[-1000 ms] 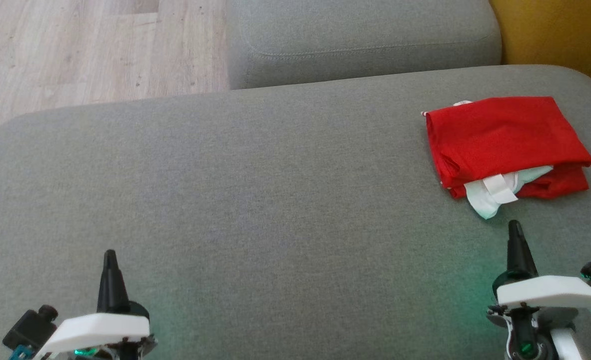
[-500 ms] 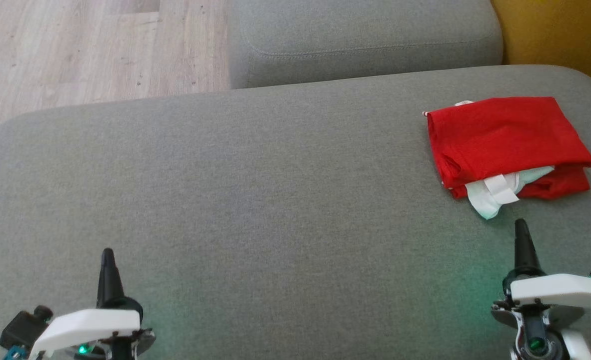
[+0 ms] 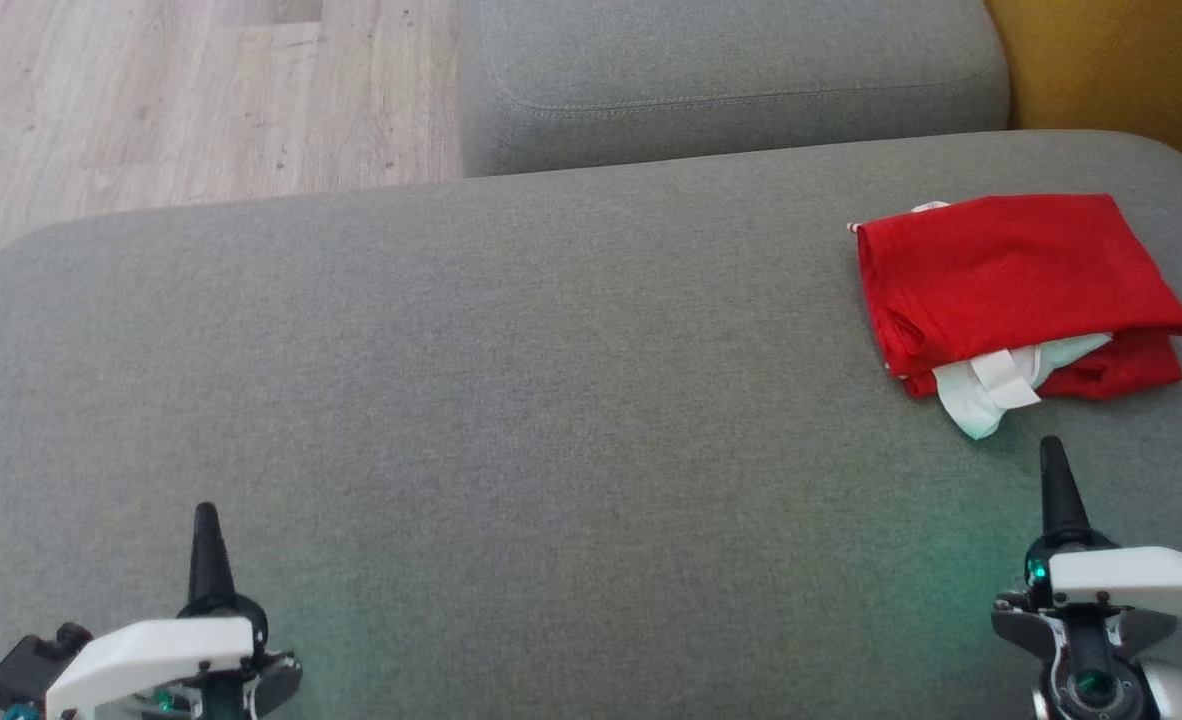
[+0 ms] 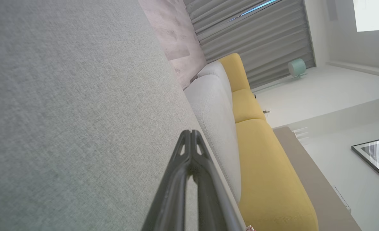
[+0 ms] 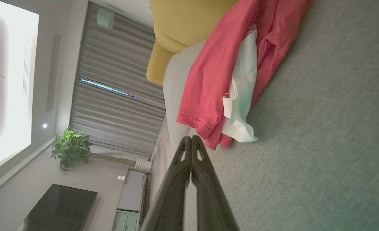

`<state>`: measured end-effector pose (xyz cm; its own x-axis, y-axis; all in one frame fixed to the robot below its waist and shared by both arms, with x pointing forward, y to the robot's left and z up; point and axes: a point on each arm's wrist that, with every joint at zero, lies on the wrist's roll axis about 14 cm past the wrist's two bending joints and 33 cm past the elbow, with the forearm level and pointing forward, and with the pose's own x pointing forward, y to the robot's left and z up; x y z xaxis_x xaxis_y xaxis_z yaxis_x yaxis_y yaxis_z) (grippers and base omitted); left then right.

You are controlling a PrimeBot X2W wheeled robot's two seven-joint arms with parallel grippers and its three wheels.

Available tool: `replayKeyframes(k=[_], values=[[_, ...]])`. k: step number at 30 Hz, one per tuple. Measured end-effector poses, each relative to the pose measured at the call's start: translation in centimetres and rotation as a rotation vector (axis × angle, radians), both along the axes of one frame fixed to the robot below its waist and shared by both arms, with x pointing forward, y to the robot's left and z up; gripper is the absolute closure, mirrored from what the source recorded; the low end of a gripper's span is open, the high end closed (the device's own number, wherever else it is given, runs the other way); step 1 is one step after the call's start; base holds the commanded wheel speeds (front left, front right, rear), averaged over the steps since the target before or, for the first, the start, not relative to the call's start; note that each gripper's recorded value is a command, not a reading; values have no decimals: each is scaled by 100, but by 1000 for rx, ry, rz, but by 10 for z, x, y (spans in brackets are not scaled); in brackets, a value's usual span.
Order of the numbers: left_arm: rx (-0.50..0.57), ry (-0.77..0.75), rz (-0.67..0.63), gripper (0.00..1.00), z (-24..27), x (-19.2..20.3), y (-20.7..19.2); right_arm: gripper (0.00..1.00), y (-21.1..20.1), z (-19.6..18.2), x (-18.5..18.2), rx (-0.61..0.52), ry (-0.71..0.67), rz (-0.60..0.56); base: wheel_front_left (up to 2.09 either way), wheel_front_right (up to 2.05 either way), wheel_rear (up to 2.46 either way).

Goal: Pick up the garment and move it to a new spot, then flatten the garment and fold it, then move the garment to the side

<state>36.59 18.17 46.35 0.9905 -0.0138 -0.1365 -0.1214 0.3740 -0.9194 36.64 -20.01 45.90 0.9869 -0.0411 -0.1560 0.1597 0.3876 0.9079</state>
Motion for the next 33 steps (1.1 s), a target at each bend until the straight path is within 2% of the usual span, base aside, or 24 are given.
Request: replayKeyframes(k=[33], values=[[-345,-29,26,100,11,8,6,100,-7,11,4,363,-51,-40,0,0,0]])
